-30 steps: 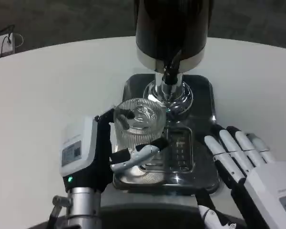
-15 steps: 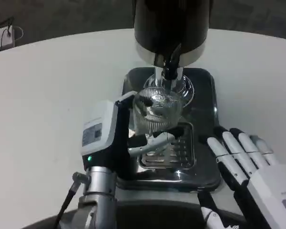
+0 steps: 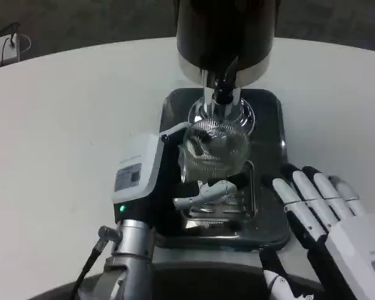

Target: Grasp the cup under the faucet to collect the drink, then remove the cup.

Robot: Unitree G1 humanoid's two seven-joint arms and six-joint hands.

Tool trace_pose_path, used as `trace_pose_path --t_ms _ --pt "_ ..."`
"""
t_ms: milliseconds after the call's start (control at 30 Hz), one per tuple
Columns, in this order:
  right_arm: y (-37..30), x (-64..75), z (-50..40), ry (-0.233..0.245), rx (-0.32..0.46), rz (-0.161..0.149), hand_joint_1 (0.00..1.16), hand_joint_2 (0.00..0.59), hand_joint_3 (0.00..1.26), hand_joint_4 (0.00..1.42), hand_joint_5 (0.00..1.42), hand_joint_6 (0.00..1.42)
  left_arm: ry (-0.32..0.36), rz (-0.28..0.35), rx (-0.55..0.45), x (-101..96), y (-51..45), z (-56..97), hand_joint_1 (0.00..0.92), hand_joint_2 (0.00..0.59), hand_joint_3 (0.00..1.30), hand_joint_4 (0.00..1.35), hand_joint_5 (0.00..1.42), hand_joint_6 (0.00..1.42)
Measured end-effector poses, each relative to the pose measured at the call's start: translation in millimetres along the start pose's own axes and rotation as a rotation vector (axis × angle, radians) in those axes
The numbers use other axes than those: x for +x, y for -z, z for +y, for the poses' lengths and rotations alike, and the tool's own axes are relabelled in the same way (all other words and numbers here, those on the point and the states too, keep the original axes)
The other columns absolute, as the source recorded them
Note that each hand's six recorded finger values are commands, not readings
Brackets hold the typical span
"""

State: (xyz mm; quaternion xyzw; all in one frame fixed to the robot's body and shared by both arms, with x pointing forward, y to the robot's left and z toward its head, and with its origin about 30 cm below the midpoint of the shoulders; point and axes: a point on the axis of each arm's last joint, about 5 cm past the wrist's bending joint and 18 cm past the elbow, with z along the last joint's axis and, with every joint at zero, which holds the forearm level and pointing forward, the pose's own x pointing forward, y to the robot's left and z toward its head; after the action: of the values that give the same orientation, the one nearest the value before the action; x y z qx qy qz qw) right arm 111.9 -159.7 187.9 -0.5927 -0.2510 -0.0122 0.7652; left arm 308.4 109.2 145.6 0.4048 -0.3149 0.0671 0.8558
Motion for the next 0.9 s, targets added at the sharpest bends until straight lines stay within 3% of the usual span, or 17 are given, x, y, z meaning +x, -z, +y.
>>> trace_pose_path --t_ms 100,233,433,600,667,900 --pt "-0.2 0.0 0.1 0.002 0.002 0.002 0.16 0.533 0.08 0.0 0.0 0.03 0.001 0.001 0.0 -0.2 0.2 0.2 0.299 0.07 0.46 0.47 0.82 1.02" --pt "-0.3 0.0 0.2 0.003 0.005 0.005 0.16 0.533 0.08 0.0 0.0 0.03 0.025 0.015 -0.013 -2.8 1.8 0.2 0.231 0.058 0.31 0.33 0.72 0.9" --pt "-0.5 0.0 0.3 0.005 0.008 0.008 0.16 0.533 0.08 0.0 0.0 0.03 0.035 -0.002 -0.029 -2.8 0.7 2.5 0.167 0.029 0.25 0.27 0.65 0.8" --pt "-0.5 0.1 0.3 0.005 0.009 0.008 0.16 0.533 0.08 0.0 0.0 0.03 0.032 -0.008 -0.046 -7.9 0.1 2.6 0.05 0.0 0.18 0.19 0.51 0.55" --pt "-0.6 0.1 0.3 0.006 0.01 0.008 0.16 0.533 0.08 0.0 0.0 0.03 0.014 -0.015 -0.078 -9.3 -1.5 4.2 0.005 0.0 0.18 0.18 0.48 0.48" --pt "-0.4 0.3 0.2 0.003 0.011 0.009 0.17 0.53 0.08 0.0 0.0 0.03 -0.067 -0.011 -0.174 -23.5 -3.7 21.2 0.0 0.0 0.16 0.15 0.4 0.36"
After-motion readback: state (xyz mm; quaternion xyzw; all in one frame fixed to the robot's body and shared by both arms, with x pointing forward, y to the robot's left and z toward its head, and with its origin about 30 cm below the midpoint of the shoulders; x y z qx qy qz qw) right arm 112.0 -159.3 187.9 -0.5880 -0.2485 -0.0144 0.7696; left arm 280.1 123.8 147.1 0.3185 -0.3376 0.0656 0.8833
